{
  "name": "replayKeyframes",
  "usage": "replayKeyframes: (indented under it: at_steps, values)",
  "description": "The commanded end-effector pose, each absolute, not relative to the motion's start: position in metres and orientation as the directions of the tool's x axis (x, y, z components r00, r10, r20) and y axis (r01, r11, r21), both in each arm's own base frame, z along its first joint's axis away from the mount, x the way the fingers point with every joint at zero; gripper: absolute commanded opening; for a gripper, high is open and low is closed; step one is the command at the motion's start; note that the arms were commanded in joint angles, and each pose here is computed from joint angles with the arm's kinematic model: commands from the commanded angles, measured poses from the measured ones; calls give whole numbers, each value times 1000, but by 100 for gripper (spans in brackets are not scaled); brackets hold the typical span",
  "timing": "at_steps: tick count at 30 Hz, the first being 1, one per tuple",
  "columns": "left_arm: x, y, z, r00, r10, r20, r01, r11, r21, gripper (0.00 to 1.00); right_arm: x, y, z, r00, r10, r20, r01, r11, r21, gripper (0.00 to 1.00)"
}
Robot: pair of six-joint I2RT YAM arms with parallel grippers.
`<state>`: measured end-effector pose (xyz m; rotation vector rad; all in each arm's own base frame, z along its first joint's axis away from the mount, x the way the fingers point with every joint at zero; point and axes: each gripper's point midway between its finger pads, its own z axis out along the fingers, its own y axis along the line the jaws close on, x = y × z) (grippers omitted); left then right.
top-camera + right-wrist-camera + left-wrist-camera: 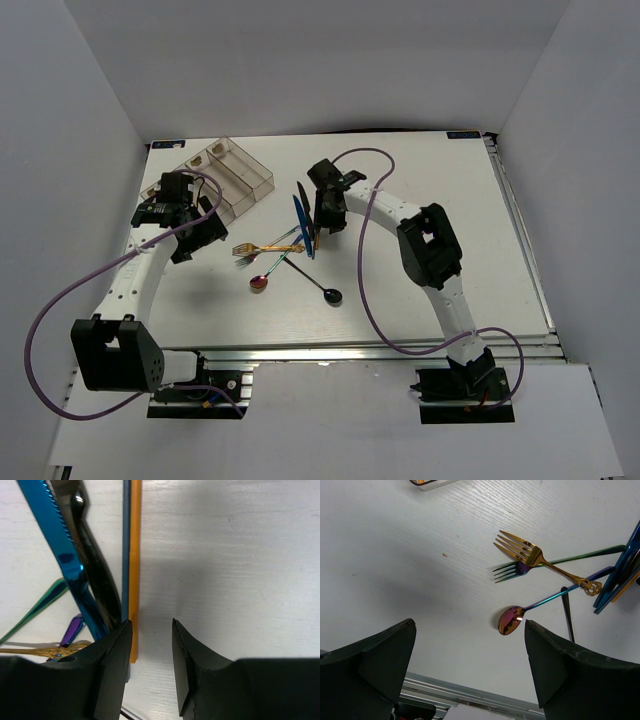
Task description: Sort the eating utensils into containers
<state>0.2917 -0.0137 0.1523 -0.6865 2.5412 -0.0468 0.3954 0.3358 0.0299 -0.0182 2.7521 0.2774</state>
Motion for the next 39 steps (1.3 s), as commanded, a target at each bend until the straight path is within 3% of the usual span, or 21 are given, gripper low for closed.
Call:
replayKeyframes:
  at_steps: [1, 29, 39]
  values:
    - [294, -17, 160, -740, -468, -484, -441, 880, -177, 98, 403, 348, 54, -915, 61, -398, -39, 970, 239, 43]
    - [291, -17, 156, -762, -446, -471, -424, 892, -158, 98, 380, 333, 18, -940, 32, -341, -27, 986, 166, 38]
    - [289, -18, 158, -759, -451, -469, -427, 889, -165, 98, 348, 281, -23, -971, 4, -239, 19, 998, -59, 33]
